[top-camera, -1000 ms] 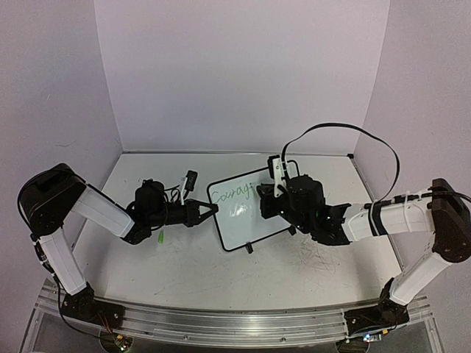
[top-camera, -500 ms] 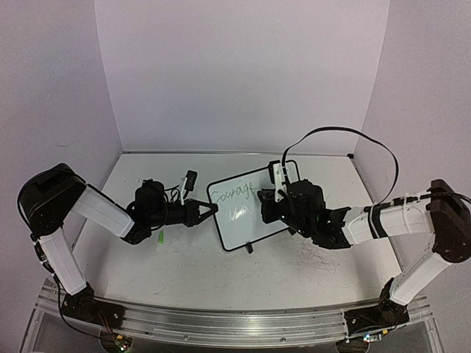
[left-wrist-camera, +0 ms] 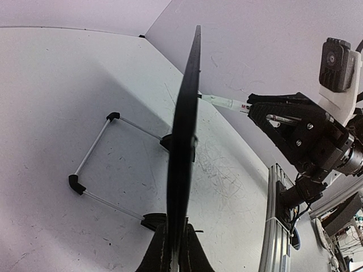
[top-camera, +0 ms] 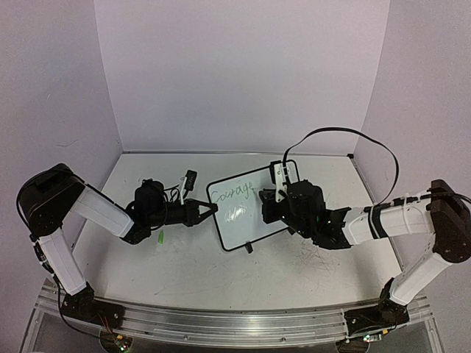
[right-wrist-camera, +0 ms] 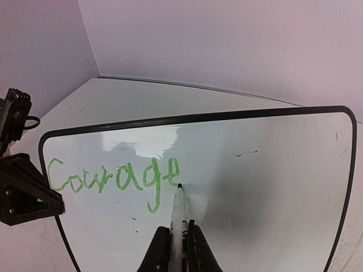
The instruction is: Write a sentence on the whiteboard
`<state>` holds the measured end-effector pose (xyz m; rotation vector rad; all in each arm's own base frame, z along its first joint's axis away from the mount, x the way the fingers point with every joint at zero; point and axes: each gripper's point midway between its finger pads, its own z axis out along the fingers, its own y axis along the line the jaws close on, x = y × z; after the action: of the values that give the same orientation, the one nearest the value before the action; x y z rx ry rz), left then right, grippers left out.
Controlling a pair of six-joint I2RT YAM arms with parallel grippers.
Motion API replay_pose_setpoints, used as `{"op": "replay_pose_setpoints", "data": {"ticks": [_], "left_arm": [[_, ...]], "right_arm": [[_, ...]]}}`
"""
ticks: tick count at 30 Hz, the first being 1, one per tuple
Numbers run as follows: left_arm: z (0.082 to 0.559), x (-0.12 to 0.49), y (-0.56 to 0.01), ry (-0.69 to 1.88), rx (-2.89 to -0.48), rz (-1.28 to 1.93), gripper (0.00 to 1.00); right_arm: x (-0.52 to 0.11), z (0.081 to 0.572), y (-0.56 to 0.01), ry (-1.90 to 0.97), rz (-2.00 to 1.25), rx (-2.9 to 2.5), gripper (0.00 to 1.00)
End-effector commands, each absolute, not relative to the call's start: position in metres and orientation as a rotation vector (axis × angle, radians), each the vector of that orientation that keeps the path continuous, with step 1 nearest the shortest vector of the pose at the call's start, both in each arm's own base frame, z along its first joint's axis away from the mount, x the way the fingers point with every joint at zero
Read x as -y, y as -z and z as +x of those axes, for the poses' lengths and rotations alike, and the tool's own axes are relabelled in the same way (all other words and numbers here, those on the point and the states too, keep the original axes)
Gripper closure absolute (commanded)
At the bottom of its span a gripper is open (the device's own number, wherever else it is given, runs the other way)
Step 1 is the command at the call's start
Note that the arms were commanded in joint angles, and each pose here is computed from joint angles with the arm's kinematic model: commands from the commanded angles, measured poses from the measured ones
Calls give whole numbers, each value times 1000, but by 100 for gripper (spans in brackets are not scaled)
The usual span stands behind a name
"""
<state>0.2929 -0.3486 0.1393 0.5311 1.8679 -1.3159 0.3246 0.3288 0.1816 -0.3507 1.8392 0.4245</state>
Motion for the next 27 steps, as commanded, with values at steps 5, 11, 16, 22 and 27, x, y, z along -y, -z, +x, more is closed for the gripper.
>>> {"op": "replay_pose_setpoints", "data": {"ticks": [5, 11, 16, 22, 27], "left_arm": [[289, 343, -144, 1319, -1867, 520, 100], [291, 344, -143, 1315, -1870, 517, 100], [292, 345, -141, 1317, -1873, 521, 100], [291, 344, -142, 1308, -1869, 524, 100], [293, 343, -141, 1290, -1880, 520, 100]], "right_arm": [[-318, 335, -201, -360, -308, -1807, 100], [-310, 315, -286, -470, -307, -1649, 100], [-264, 315, -286, -296, -244, -1646, 100], [-247, 310, -284, -288, -208, -1655, 100], [-245, 307, -287, -303, -205, -1654, 100]]}}
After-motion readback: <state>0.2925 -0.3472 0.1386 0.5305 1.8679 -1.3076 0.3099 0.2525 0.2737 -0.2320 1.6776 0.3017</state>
